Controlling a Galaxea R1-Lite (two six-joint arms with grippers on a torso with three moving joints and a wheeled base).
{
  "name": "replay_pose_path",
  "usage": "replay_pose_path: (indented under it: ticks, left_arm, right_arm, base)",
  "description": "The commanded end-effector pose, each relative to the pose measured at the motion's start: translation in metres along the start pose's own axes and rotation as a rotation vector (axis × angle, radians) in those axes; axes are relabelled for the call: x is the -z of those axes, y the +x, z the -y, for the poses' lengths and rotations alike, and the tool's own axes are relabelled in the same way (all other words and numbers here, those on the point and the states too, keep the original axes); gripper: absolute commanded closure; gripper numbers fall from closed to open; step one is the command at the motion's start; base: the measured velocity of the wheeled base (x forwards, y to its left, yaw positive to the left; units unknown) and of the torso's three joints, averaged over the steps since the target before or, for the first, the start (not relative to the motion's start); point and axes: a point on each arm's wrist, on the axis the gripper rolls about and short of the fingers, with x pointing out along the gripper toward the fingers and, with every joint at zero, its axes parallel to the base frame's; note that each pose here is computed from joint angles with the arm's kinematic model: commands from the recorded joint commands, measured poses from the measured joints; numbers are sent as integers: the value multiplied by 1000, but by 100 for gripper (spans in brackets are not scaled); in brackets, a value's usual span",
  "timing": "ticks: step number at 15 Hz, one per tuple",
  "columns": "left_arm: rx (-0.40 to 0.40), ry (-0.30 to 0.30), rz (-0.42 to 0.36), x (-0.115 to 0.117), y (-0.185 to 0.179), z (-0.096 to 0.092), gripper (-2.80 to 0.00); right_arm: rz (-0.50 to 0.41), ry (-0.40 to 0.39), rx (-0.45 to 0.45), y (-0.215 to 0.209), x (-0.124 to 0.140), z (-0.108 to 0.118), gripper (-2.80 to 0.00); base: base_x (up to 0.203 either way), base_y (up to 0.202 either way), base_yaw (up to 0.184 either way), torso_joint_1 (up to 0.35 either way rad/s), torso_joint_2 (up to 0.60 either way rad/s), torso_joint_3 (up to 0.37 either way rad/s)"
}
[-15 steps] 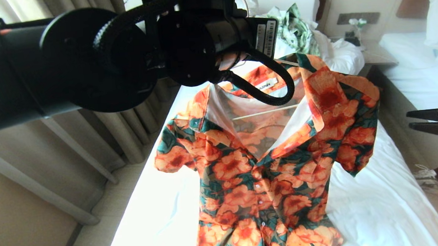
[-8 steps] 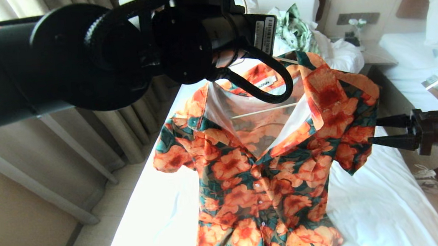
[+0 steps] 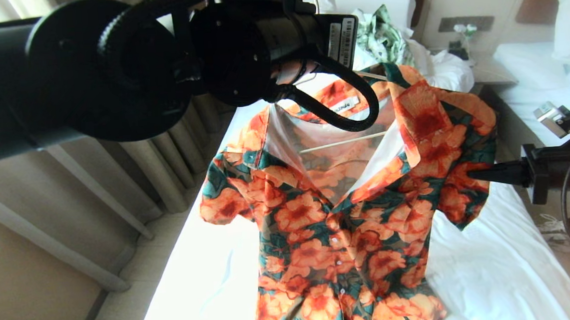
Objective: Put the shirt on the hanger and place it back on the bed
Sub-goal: Take the clothes hanger out of the clothes
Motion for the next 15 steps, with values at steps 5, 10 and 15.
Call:
replay_pose_path:
  ticks: [5, 10, 15]
  left_arm:
    - [-16, 2, -1, 0, 2, -4, 0]
    - [-23, 2, 1, 0, 3, -7, 0]
    - [-26, 2, 4, 0, 4, -7, 0]
  right_arm:
    - [-11, 50, 76, -31, 1, -2, 0]
    - [-23, 73, 120, -46, 11, -3, 0]
    - [-23, 55, 123, -47, 12, -5, -280]
  base:
    - [0, 0, 0, 0, 0, 0]
    - [0, 0, 0, 0, 0, 0]
    - [0, 0, 0, 0, 0, 0]
